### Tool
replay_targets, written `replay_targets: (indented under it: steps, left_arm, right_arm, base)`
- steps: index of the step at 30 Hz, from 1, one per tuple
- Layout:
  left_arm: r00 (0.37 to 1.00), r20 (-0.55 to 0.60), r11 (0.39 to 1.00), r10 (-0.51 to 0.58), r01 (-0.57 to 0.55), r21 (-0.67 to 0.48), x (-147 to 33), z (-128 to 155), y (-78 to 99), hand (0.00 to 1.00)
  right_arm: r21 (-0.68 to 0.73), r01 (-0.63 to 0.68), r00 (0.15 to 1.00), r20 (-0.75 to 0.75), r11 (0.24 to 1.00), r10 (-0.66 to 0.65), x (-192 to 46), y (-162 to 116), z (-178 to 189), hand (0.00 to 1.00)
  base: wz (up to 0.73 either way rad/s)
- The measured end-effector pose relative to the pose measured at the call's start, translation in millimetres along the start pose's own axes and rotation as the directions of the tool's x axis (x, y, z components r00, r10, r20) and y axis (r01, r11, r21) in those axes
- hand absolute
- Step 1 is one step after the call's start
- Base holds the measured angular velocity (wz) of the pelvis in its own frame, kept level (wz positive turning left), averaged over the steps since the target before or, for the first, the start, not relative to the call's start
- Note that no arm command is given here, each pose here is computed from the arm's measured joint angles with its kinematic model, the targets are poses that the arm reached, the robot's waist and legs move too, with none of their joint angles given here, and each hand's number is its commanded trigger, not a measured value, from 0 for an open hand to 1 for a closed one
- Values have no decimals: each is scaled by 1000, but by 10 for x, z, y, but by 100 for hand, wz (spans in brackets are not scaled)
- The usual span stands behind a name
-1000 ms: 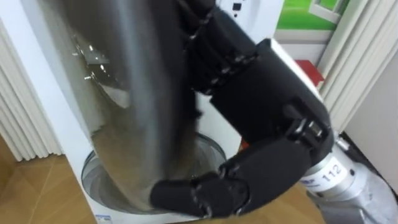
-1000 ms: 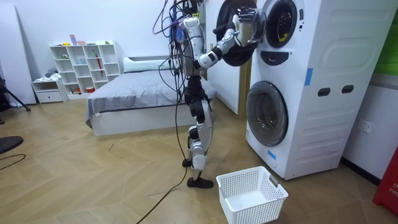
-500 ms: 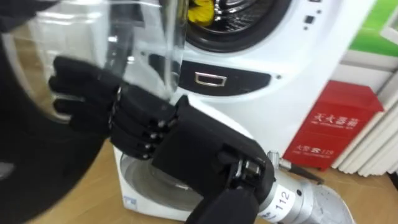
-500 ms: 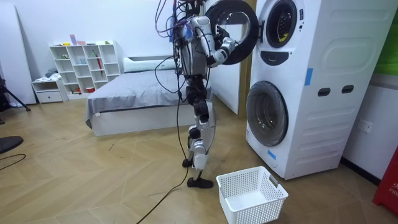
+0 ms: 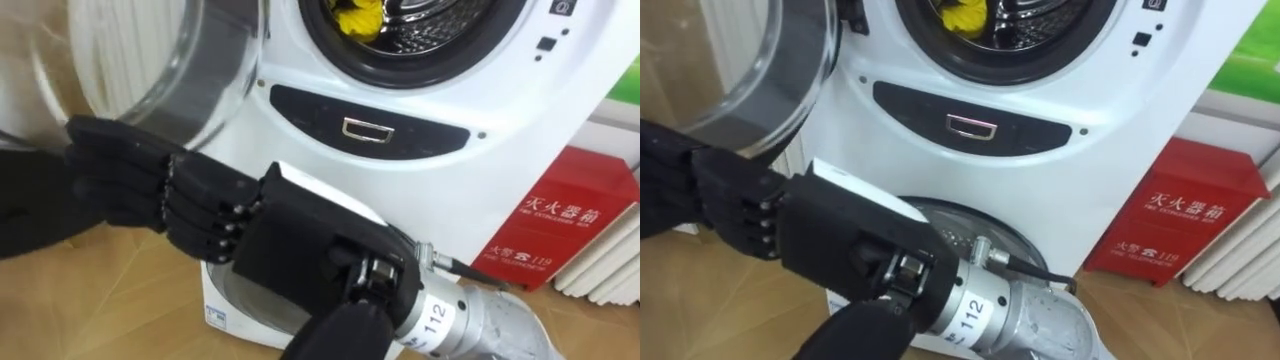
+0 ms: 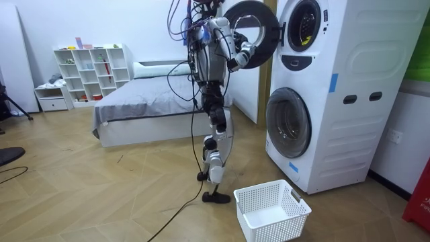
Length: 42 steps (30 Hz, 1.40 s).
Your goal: Pick clothes from washing machine
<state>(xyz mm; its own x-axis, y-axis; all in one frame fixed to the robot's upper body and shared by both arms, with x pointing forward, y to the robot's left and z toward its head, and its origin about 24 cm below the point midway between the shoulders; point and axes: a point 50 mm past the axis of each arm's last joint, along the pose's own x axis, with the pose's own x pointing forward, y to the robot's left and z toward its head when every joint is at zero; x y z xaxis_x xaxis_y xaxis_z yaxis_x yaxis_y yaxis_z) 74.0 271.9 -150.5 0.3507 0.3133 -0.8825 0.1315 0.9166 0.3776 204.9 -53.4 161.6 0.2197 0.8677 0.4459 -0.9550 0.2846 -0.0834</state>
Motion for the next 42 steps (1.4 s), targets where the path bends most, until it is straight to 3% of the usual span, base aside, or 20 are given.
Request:
replay_targets:
  steps: [8, 13, 17, 21, 26, 42]
  left_arm:
    - [1000, -6, 1000, -3, 3, -2, 2, -4, -28, 0]
    - [1000, -7, 1000, -7, 7, -13, -4, -10, -110, 0]
    - [999, -36, 999, 8, -9, -42, -13, -89, -100, 0]
    - [999, -44, 998, 11, -13, -54, -25, -118, -159, 0]
    - [997, -75, 997, -3, -3, -80, -34, -151, -227, 0]
    - [987, -163, 993, -1, -19, -117, -82, -349, -225, 0]
  right_arm:
    - [-7, 36, 999, -17, 999, -37, -30, -29, -3, 0]
    - [-71, 136, 990, -22, 988, -138, -116, -160, 83, 0]
    - [-230, 284, 956, -9, 931, -294, -264, -364, 263, 0]
    - [-265, 436, 895, 26, 860, -445, -369, -512, 324, 0]
    - [-330, 495, 854, 14, 803, -521, -407, -570, 299, 0]
    - [-349, 617, 776, 118, 705, -620, -220, -844, 447, 0]
  base:
    - [0]
    - [0]
    - [-5]
    - [-9]
    - [-4]
    - [4]
